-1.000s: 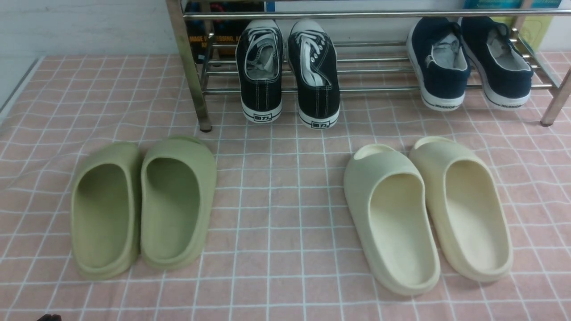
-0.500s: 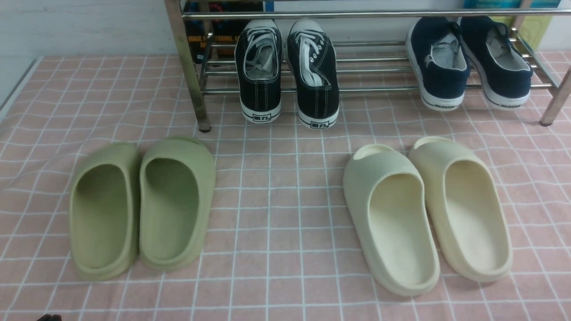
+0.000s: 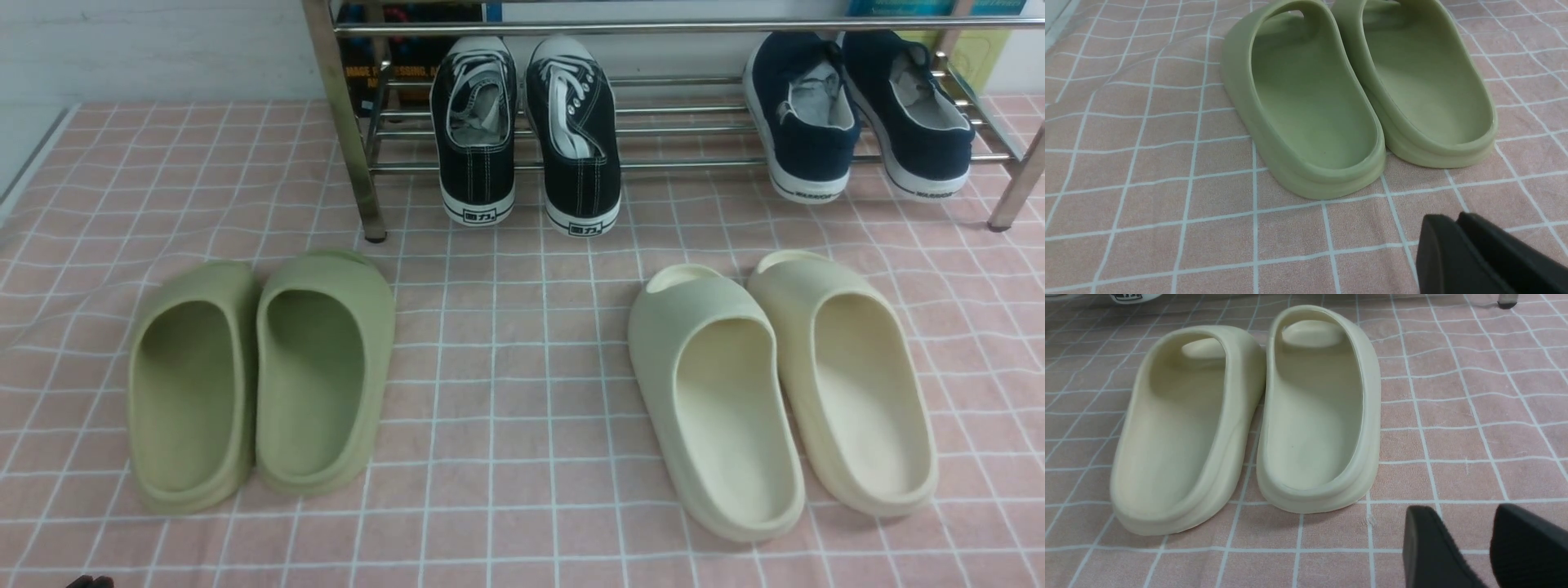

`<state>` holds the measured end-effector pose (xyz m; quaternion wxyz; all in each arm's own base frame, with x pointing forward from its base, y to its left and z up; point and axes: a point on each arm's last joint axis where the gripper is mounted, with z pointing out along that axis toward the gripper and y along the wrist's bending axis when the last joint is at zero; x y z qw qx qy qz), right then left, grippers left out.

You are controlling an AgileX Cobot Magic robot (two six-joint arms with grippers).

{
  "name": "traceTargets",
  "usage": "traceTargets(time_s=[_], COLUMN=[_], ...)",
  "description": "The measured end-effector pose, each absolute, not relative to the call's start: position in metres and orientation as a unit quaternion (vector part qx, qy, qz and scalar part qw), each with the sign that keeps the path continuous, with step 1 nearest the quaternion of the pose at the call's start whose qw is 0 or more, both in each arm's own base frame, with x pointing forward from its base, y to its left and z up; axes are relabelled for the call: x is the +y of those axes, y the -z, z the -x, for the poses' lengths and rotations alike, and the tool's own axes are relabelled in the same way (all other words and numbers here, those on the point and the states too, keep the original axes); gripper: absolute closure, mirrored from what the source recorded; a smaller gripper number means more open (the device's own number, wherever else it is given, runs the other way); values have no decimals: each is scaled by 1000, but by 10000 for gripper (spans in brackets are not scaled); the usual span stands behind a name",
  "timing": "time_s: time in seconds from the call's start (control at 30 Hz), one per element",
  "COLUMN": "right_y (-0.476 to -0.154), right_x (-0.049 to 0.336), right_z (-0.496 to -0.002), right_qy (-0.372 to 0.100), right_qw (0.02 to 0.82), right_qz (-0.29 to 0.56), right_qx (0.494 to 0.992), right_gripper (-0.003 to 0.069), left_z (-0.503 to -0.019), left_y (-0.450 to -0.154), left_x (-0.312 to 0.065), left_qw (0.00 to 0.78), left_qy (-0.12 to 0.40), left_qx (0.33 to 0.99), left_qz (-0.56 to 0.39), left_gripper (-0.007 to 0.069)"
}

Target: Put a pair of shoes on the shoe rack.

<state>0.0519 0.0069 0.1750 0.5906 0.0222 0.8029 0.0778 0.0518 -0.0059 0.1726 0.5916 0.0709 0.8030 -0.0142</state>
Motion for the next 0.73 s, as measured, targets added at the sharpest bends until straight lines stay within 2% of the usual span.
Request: traceTargets(time_s=[0.73], right_y=[-175], right_x=[7], right_z=[-52], right_qy=[-78], right_qw=[591], right_qz=[-22], right_qx=[803], right_gripper=[419], left_z=[-52], left_y=[-173], left_x=[-6], left_qw=[592], left_qy=[14], left_qx=[803], left_qz=[-71], left_gripper=[539])
